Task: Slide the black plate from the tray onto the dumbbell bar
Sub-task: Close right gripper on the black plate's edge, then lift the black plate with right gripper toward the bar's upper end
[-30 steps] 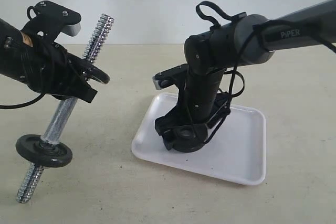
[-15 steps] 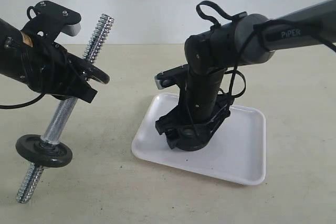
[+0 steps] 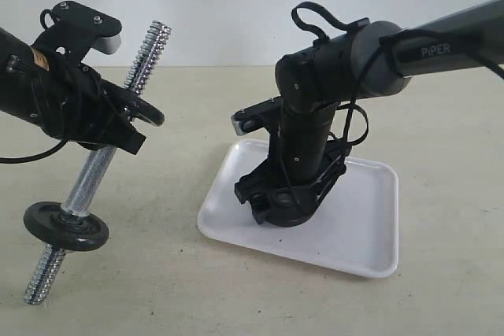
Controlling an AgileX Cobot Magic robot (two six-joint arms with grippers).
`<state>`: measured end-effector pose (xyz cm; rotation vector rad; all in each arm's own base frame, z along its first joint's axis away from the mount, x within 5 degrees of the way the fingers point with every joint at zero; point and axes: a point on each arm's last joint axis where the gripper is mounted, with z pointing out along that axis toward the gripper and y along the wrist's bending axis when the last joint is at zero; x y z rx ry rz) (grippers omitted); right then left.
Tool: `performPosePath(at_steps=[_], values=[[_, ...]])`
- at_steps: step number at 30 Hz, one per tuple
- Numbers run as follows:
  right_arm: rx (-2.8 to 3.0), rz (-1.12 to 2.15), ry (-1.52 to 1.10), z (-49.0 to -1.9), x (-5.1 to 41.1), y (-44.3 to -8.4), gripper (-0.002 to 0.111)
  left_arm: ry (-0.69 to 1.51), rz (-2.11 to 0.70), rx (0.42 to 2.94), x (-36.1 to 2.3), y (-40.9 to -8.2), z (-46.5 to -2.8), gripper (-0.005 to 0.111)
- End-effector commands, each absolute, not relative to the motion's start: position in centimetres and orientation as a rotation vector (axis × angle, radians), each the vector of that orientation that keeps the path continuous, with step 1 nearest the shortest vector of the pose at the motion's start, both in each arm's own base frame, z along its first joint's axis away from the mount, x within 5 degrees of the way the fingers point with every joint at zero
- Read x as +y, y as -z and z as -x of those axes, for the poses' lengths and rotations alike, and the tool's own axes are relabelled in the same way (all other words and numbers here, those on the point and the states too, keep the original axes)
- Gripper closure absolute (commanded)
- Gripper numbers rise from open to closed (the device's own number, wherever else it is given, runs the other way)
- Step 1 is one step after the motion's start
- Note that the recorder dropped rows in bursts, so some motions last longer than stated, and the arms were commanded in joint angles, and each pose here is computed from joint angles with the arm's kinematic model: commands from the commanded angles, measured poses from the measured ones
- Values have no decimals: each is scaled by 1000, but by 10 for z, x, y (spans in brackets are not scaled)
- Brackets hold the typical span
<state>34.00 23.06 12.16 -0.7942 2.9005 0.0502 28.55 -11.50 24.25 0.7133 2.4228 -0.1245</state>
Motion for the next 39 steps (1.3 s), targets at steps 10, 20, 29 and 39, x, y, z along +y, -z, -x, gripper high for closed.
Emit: performPosePath(at_steps=[10,20,29,39], values=[[2891,1002,108,-340,218,-104,108,131,-652,2216,-117,-277,-292,102],[2844,1035,122,-343,218,-109,108,131,-652,2216,-117,-277,-292,102],[2733,1096,203,-344,210,-150,108,127,-662,2216,-117,-277,-292,102],[2703,1070,195,-340,206,-177,108,127,-663,2218,-117,-277,-292,102]])
